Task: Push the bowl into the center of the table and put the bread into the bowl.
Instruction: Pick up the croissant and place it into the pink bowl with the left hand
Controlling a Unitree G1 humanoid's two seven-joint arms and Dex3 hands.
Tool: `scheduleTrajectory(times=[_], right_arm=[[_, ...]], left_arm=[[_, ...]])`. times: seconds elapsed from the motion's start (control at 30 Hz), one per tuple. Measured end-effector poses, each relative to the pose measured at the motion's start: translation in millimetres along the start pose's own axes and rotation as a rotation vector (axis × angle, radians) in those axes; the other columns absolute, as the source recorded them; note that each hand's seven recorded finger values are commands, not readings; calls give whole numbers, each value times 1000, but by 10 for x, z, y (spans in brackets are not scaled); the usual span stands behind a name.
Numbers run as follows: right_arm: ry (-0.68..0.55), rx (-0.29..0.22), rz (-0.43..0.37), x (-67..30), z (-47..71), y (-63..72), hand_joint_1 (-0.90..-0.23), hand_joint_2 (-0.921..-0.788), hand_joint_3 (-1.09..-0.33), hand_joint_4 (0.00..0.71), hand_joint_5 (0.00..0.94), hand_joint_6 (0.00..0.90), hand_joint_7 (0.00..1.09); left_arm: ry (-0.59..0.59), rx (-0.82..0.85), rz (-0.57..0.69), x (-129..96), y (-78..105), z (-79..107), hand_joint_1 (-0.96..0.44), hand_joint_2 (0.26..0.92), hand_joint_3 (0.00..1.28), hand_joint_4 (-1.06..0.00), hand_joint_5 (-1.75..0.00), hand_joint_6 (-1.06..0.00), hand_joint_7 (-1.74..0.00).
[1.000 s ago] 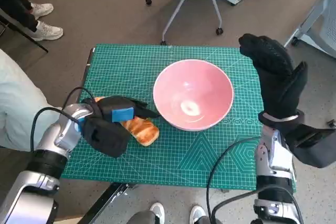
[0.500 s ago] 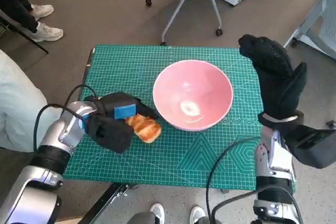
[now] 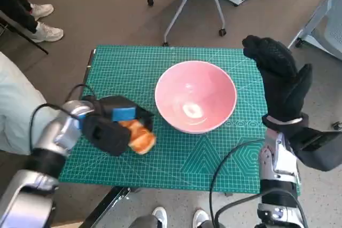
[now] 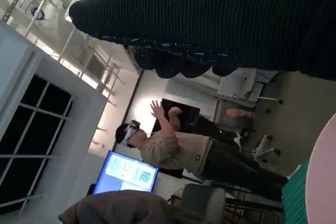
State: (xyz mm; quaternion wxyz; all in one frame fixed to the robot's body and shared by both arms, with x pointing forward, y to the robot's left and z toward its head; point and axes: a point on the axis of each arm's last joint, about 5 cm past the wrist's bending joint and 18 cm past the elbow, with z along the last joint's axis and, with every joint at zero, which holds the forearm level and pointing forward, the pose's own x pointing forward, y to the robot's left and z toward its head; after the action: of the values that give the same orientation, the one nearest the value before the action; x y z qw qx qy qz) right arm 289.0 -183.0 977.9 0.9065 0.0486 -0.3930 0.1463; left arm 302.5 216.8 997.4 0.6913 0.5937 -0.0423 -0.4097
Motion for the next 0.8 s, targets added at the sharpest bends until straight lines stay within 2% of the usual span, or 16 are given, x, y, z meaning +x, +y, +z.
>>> scheduleTrajectory(times=[0.13,0.3,0.47,0.7,0.8], right_arm=[[1,0,-2,-3,1,-5,-693,-921,-727,195,3,108,471],[2,0,-4,-5,1,-10,-694,-921,-724,197,3,111,467],[2,0,-4,-5,1,-11,-688,-921,-724,198,3,114,461],[2,0,-4,-7,-3,-9,-679,-921,-726,197,2,113,453],[5,0,-5,-11,-9,-9,-677,-921,-726,198,2,114,450]], left_arm=[[-42,-21,105,-187,161,49,3,917,78,-710,-1212,-609,-1119],[-133,-29,277,-412,398,180,4,906,50,-757,-1190,-679,-1015],[-221,-24,411,-560,551,323,4,894,42,-775,-1185,-733,-944],[-331,-3,536,-503,677,525,3,883,39,-802,-1147,-759,-925],[-373,8,573,-424,735,604,3,887,39,-797,-1119,-736,-985]])
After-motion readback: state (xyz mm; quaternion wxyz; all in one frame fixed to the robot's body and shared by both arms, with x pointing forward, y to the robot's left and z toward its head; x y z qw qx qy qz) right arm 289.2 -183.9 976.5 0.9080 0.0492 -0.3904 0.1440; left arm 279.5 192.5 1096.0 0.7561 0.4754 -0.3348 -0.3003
